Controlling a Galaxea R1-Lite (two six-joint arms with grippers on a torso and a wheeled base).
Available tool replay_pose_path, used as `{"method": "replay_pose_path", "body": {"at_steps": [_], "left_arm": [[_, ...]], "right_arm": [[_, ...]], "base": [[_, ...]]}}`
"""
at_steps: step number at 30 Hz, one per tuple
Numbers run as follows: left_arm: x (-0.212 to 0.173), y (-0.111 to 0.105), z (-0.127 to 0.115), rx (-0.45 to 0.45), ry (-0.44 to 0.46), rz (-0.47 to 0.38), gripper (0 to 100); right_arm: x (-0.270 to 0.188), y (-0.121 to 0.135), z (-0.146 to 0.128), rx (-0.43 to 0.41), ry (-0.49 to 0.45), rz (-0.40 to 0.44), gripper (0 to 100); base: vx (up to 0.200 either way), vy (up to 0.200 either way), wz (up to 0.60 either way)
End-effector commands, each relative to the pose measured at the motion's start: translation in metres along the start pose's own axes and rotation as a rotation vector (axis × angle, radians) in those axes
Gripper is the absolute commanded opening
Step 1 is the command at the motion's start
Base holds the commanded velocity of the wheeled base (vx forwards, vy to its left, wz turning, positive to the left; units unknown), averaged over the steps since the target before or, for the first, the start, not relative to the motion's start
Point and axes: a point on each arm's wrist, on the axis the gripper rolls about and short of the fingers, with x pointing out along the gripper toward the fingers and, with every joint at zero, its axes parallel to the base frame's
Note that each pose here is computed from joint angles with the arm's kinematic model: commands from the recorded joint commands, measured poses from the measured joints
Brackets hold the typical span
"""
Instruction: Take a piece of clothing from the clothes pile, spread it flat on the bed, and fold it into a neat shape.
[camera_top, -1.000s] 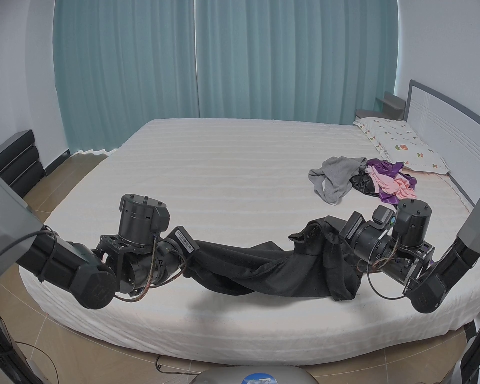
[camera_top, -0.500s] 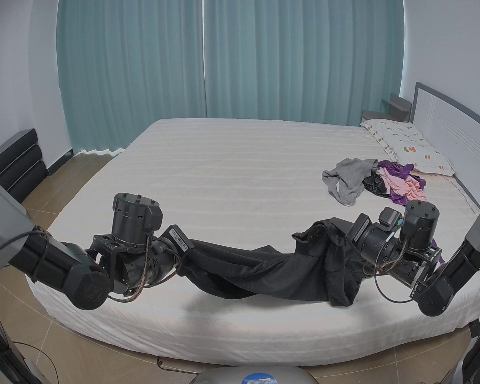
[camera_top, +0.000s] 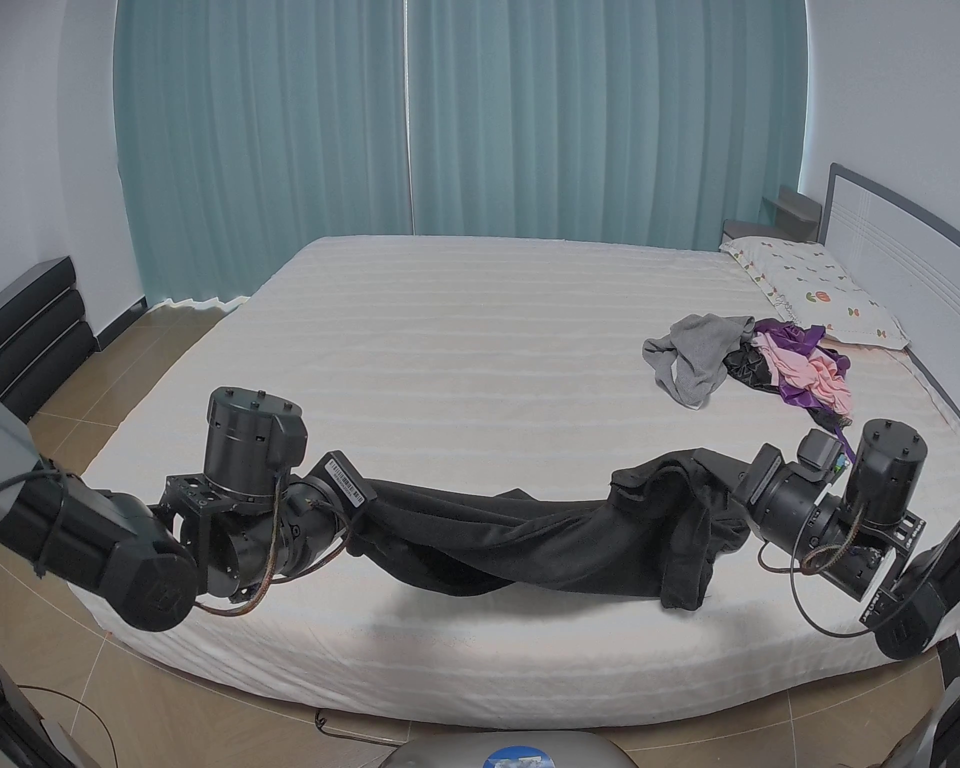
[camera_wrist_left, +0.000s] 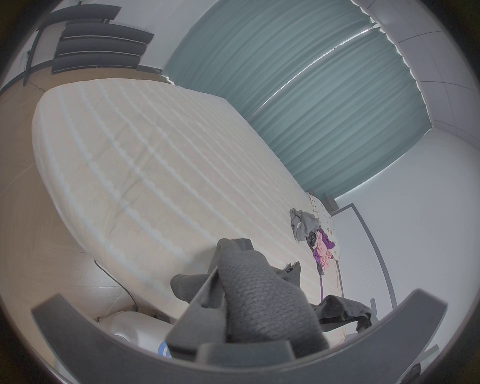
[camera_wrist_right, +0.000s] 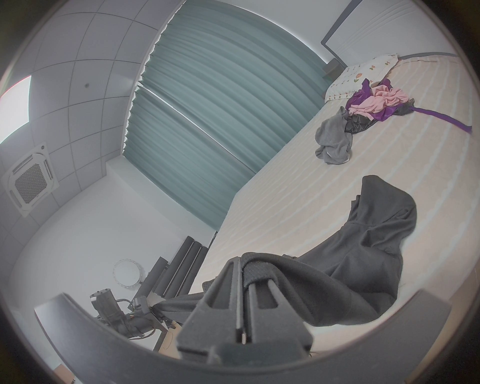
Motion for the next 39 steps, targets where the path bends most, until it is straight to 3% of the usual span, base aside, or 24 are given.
{"method": "replay_pose_path", "body": {"at_steps": [1, 7, 11, 16, 22, 28, 32, 39], "left_arm": [[-0.028, 0.002, 0.001, 0.000, -0.019, -0.032, 0], [-0.061, -0.007, 0.011, -0.008, -0.063, -0.119, 0], [-0.075, -0.017, 0.021, -0.006, -0.109, -0.170, 0], [-0.074, -0.028, 0.030, 0.002, -0.134, -0.180, 0], [-0.070, -0.051, 0.053, -0.014, -0.163, -0.182, 0], [-0.041, -0.068, 0.068, -0.021, -0.165, -0.144, 0], [-0.016, -0.069, 0.079, -0.030, -0.169, -0.095, 0], [0.026, -0.065, 0.086, -0.036, -0.152, -0.037, 0]], "right_arm": [[-0.030, 0.012, 0.008, -0.006, -0.041, 0.050, 0], [-0.061, 0.034, 0.026, -0.026, -0.130, 0.151, 0], [-0.083, 0.062, 0.055, -0.053, -0.235, 0.230, 0], [-0.089, 0.085, 0.083, -0.059, -0.288, 0.239, 0], [-0.066, 0.097, 0.113, -0.065, -0.333, 0.216, 0], [-0.010, 0.085, 0.120, -0.084, -0.310, 0.145, 0], [0.022, 0.069, 0.123, -0.087, -0.303, 0.101, 0], [0.059, 0.050, 0.122, -0.088, -0.314, 0.094, 0]], "base": [[-0.200, 0.000, 0.00], [-0.167, 0.000, 0.00], [0.000, 0.000, 0.00], [0.000, 0.000, 0.00], [0.000, 0.000, 0.00], [0.000, 0.000, 0.00], [0.100, 0.000, 0.00], [0.200, 0.000, 0.00]]}}
